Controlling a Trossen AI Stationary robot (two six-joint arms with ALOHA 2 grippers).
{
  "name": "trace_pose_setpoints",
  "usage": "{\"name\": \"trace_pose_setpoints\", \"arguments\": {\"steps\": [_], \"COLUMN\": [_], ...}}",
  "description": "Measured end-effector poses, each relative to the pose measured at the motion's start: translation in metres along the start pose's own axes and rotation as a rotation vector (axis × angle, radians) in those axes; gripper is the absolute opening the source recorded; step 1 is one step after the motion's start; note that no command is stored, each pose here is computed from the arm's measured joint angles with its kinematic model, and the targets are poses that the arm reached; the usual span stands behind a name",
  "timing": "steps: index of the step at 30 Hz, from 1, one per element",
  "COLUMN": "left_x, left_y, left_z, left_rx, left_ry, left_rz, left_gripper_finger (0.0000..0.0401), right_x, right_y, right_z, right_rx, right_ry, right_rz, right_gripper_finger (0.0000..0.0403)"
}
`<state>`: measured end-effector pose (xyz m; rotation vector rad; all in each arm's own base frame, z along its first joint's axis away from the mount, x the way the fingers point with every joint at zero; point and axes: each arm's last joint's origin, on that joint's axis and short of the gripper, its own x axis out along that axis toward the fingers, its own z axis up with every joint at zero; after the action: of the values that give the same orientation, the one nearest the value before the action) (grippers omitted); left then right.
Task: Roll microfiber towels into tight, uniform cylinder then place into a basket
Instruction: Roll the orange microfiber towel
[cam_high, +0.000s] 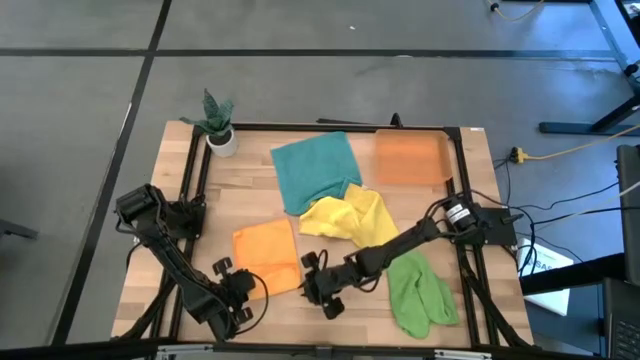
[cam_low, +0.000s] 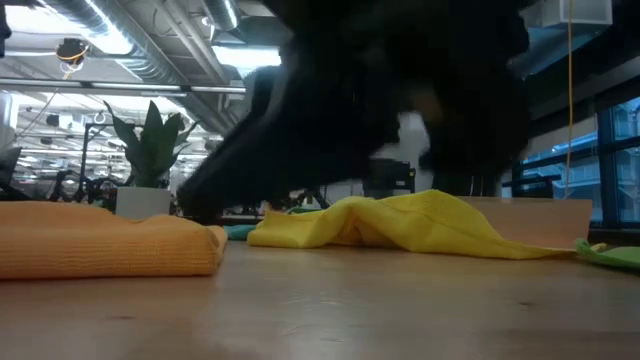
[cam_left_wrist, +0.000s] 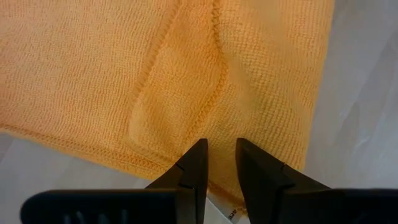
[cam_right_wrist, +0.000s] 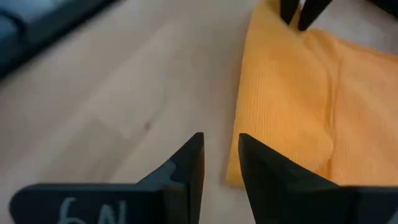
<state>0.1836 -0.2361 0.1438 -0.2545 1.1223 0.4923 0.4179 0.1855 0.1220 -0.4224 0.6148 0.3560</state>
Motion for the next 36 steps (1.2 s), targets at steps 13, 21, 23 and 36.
{"name": "trace_pose_setpoints", "arguments": {"steps": [13, 21, 23, 36], "left_x": [0.0, 0.0, 0.0, 0.0], "left_y": [0.0, -0.001, -0.001, -0.001], "left_z": [0.0, 0.0, 0.0, -0.001], "left_rx": [-0.002, -0.005, -0.006, -0.004], "left_ry": [0.012, 0.014, 0.016, 0.051], "left_rz": [-0.005, -0.009, -0.01, -0.014], "left_gripper_finger": [0.0075, 0.0075, 0.0075, 0.0075], "right_x": [0.012, 0.02, 0.02, 0.02], "right_y": [-0.004, -0.008, -0.009, -0.012], "right_z": [-0.01, -0.018, -0.018, -0.021], "right_rx": [-0.092, -0.088, -0.093, -0.085], "right_ry": [-0.012, 0.02, 0.02, 0.067], "right_rz": [0.014, -0.066, -0.071, -0.152], "right_gripper_finger": [0.0101, 0.0101, 0.0101, 0.0101]}}
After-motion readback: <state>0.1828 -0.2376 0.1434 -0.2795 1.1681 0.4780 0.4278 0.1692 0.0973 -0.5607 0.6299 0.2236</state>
